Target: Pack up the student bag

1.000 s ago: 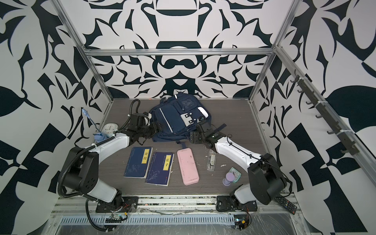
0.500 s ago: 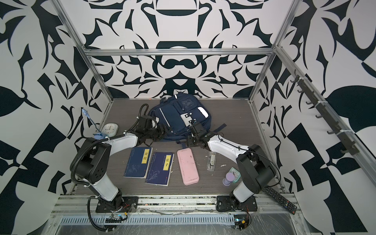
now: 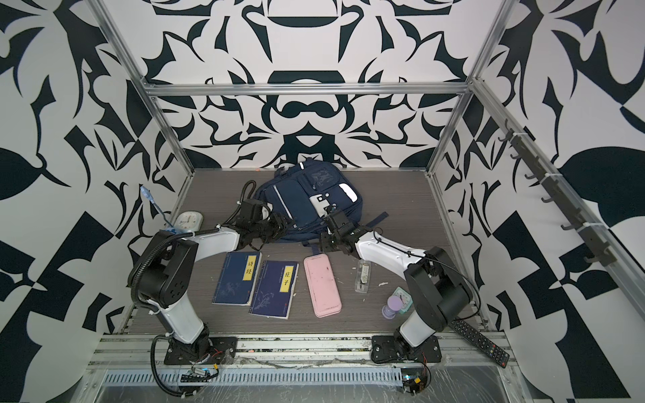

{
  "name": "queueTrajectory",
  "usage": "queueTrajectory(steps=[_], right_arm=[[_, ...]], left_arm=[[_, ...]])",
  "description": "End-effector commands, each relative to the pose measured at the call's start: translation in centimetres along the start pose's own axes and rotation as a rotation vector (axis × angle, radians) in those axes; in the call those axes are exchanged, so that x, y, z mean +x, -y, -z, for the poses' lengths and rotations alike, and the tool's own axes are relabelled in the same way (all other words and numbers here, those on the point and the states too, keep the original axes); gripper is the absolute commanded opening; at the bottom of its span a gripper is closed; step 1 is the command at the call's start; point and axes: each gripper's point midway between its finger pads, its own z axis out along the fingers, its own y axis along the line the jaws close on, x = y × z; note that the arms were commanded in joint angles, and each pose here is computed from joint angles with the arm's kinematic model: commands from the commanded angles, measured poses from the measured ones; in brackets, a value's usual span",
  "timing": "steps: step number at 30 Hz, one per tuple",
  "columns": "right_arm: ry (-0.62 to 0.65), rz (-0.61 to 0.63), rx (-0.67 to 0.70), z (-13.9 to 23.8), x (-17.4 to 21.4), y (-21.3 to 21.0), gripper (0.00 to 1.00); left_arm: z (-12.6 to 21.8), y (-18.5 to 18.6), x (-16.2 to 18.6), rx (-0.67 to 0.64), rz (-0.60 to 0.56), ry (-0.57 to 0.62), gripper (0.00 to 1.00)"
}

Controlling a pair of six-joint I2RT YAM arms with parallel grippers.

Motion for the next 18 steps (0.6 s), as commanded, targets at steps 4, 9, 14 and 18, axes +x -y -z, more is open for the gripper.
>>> queueTrajectory(steps=[4,9,14,18], right_arm=[[0.044,0.016,-0.012,0.5,-1.2,-0.7,0.54],[0.057,0.043,-0.002,0.5,-1.2,-0.5,0.53],[0.097,0.077,0.027,0.6,-1.5,0.2,0.53],[0.113,0.096,0.022,0.2,-1.9,0.0,0.53]], left_arm=[[-0.9,1.6,-2.1,0.027,0.005,0.046,0.5],[-0.4,3.5,-3.0,0.065,-0.028,0.06,0.23],[1.1,5.4,-3.5,0.071,-0.083,0.081,0.07],[2.2,6.5,-3.8,0.085,-0.109,0.086,0.0]])
